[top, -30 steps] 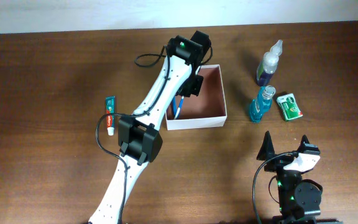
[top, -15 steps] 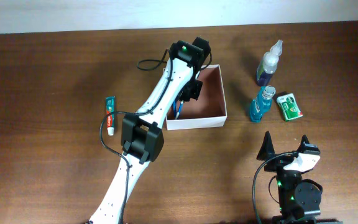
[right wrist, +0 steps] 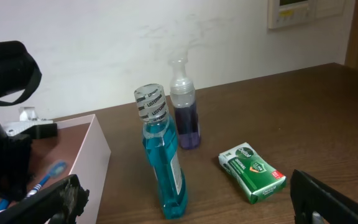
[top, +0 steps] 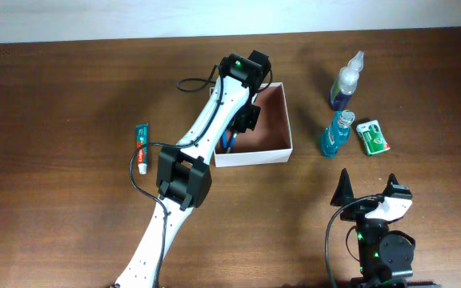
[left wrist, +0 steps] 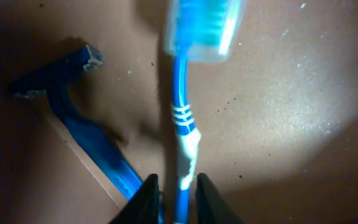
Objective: Pack container
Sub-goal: 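Lower the toothbrush into the box and release it, then move the left gripper over the green Colgate toothpaste tube, then lower the left gripper and grasp the toothpaste tube, then lift the toothpaste tube and carry it over the box, then lower the tube into the box, open and raise the left gripper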
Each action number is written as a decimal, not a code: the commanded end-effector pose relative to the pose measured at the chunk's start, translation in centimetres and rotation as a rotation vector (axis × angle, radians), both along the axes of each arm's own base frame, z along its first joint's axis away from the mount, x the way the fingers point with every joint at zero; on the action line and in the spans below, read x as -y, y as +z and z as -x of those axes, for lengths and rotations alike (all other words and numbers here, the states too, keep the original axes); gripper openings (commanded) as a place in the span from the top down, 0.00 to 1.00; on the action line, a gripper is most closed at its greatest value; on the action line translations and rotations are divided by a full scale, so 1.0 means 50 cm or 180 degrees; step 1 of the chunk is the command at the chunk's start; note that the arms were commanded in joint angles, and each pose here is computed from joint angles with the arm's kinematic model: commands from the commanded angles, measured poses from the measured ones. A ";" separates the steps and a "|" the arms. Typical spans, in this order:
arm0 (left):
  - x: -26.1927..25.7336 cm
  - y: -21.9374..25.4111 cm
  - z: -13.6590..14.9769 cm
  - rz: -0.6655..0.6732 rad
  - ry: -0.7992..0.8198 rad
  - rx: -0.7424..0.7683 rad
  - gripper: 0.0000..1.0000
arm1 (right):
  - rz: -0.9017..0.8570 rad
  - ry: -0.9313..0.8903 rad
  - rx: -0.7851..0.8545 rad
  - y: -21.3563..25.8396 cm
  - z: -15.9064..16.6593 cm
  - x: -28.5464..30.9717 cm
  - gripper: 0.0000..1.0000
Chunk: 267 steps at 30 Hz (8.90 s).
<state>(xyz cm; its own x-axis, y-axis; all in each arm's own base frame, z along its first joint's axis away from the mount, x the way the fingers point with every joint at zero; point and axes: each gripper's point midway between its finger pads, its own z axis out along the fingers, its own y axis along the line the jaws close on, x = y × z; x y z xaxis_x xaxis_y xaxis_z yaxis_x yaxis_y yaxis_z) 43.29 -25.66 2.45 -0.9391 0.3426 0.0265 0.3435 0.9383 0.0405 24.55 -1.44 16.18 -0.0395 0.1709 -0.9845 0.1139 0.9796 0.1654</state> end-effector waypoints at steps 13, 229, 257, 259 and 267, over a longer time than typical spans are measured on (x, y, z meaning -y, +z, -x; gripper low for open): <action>0.009 0.104 -0.032 0.0217 -0.0019 0.0406 0.62 | 0.0037 0.0000 -0.0016 -0.004 0.001 -0.001 0.02; -0.231 0.285 0.055 0.0677 0.1213 -0.0028 0.93 | 0.0037 0.0000 -0.0016 -0.004 0.001 -0.001 0.02; -0.038 0.236 0.007 0.0898 0.0814 0.0399 0.87 | 0.0037 0.0000 -0.0017 -0.005 0.001 -0.001 0.02; -0.038 0.209 0.008 0.0842 0.0823 0.0312 0.87 | 0.0037 0.0000 -0.0017 -0.005 0.001 -0.001 0.02; -0.029 0.158 0.023 0.0825 0.0852 0.0033 0.86 | 0.0037 0.0000 -0.0017 -0.005 0.001 -0.001 0.02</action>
<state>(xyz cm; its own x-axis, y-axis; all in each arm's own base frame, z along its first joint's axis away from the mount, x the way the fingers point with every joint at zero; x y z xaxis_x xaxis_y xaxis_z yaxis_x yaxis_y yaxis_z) 42.21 -23.64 10.61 -0.9941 0.0929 -0.0559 0.1017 0.9778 -0.1834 24.55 -1.44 16.18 -0.0396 0.1705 -0.9846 0.1138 0.9797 0.1651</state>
